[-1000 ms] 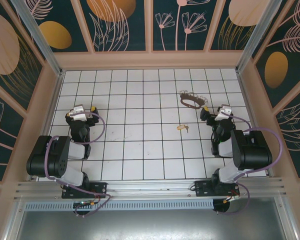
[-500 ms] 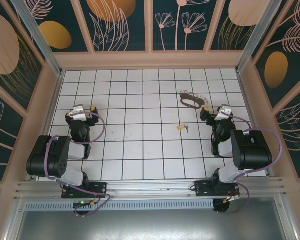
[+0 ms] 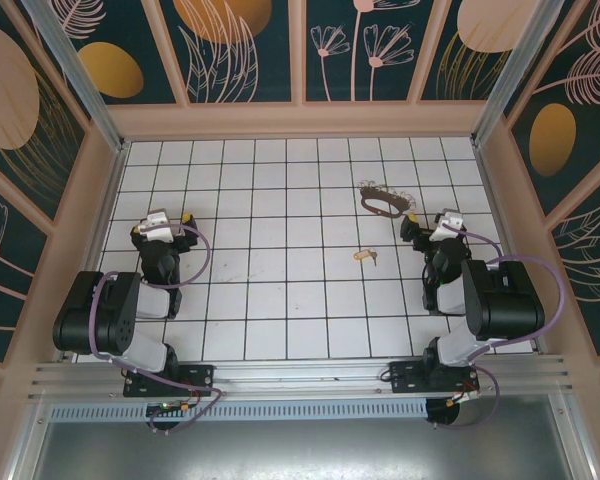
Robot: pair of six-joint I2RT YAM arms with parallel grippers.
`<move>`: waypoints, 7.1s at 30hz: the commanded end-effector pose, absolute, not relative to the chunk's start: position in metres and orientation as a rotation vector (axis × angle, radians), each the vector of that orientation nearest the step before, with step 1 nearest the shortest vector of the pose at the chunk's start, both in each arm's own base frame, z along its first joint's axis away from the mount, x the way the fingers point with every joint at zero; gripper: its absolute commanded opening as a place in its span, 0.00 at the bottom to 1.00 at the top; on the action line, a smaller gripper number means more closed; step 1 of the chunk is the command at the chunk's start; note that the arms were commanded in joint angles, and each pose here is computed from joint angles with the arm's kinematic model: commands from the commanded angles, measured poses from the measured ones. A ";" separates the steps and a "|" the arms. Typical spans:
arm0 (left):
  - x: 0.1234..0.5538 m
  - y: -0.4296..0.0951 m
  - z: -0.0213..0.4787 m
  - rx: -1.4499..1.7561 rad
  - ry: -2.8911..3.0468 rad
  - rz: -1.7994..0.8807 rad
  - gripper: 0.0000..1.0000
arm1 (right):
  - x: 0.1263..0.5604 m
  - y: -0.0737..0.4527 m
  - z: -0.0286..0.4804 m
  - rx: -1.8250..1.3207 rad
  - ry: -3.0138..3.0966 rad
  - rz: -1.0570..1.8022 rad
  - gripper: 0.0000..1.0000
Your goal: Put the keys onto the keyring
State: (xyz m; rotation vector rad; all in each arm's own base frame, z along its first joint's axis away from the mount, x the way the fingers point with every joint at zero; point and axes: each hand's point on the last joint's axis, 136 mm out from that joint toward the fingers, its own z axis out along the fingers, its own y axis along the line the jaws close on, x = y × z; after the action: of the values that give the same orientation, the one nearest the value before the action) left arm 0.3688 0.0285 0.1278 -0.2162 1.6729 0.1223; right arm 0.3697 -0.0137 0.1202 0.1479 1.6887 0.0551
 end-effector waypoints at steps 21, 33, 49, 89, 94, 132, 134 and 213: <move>0.372 0.031 0.138 -0.238 1.636 0.113 0.99 | 0.374 -0.015 0.126 0.141 1.669 0.050 0.99; 0.372 0.031 0.137 -0.238 1.639 0.113 0.99 | 0.374 -0.015 0.126 0.140 1.669 0.051 0.99; 0.372 0.031 0.137 -0.237 1.638 0.113 0.99 | 0.374 -0.015 0.126 0.142 1.668 0.049 0.99; 0.372 0.031 0.137 -0.239 1.637 0.113 0.99 | 0.374 -0.016 0.127 0.148 1.664 0.045 0.99; 0.372 0.031 0.137 -0.238 1.638 0.111 0.99 | 0.374 -0.016 0.127 0.151 1.663 0.041 0.99; 0.387 0.011 0.170 -0.243 1.755 -0.037 0.99 | 0.376 -0.004 0.182 0.163 1.674 0.035 0.99; 0.386 0.002 0.181 -0.227 1.745 -0.077 0.99 | 0.377 0.007 0.185 0.125 1.700 0.038 0.99; 0.354 -0.206 0.229 0.231 1.859 -0.685 0.99 | 0.537 0.094 0.060 -0.413 2.426 0.228 0.73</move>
State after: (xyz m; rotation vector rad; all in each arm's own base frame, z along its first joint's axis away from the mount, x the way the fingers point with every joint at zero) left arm 0.3602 -0.2054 0.2253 0.2261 1.8710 -0.6679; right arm 0.5357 0.0932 0.0649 -0.3701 2.3942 0.2209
